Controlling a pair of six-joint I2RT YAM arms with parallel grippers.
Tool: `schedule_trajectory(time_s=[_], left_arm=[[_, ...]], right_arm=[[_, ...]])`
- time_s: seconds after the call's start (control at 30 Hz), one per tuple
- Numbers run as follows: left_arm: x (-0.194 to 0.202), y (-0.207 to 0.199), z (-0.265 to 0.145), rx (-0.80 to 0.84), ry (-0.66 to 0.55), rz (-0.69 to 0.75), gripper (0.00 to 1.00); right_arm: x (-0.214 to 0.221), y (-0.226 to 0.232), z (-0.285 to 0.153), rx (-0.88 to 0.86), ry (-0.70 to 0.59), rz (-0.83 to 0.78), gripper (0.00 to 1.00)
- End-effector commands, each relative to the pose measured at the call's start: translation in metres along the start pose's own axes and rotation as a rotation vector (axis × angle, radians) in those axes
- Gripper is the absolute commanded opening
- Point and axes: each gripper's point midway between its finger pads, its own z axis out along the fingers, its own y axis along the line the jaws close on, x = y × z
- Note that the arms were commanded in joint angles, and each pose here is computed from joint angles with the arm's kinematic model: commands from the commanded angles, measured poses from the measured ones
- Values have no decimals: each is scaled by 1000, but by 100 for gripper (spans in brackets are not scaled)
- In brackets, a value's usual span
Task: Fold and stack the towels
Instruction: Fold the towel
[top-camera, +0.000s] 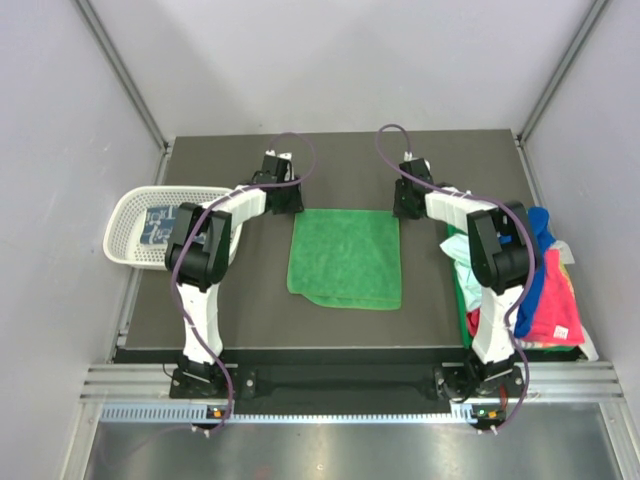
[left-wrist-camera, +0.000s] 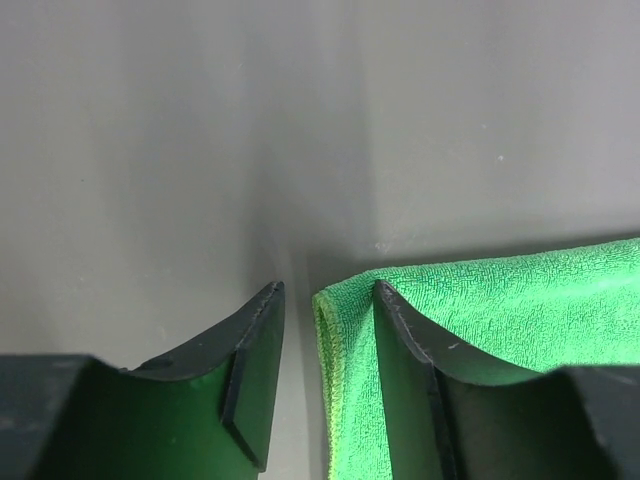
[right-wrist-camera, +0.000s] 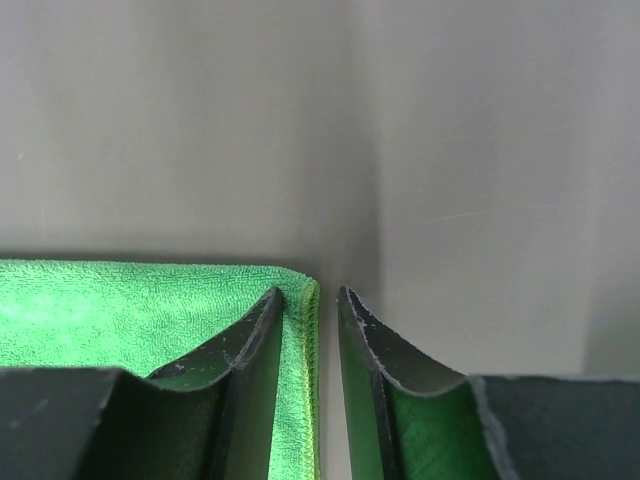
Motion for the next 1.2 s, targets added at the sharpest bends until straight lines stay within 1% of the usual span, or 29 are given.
schedule_trajectory(time_s=[0.0, 0.13, 0.17, 0.27, 0.3, 0.37, 0.4, 0.43, 0.5, 0.53, 0.73, 0.87, 1.0, 1.07, 1.17], left_arm=[[11, 1, 8, 13, 16, -8, 45], [14, -3, 11, 39, 25, -7, 41], [15, -2, 11, 39, 27, -10, 37], [19, -4, 13, 50, 35, -17, 34], [21, -4, 13, 54, 36, -20, 29], [21, -6, 14, 64, 32, -27, 25], [22, -5, 15, 63, 33, -28, 22], [20, -6, 15, 68, 30, -29, 14], [18, -8, 16, 76, 22, -30, 7], [15, -7, 16, 68, 13, -32, 0], [-7, -12, 12, 73, -69, -38, 0], [-39, -20, 7, 91, -160, -30, 0], [-67, -27, 6, 102, -221, -24, 0], [-89, -31, 5, 121, -286, -22, 0], [-103, -36, 1, 151, -334, -26, 0]], right_arm=[[-17, -2, 1, 17, -44, -19, 29], [-18, 3, 2, -7, -44, -21, 25], [-18, 4, 2, -12, -44, -24, 22], [-16, 5, 3, -17, -37, -26, 18], [-15, 5, 4, -19, -37, -24, 18], [-16, 5, 4, -18, -38, -21, 14], [-17, 6, 3, -21, -42, -25, 13], [-18, 6, 3, -21, -44, -25, 13], [-21, 7, 1, -22, -51, -26, 11], [-24, 7, 0, -24, -57, -25, 9], [-40, 9, -3, -29, -102, -16, 3], [-60, 7, -7, -28, -150, -4, 2], [-85, 7, -13, -38, -210, 17, 0], [-94, 6, -14, -40, -234, 21, 0], [-108, 5, -17, -49, -263, 30, 0]])
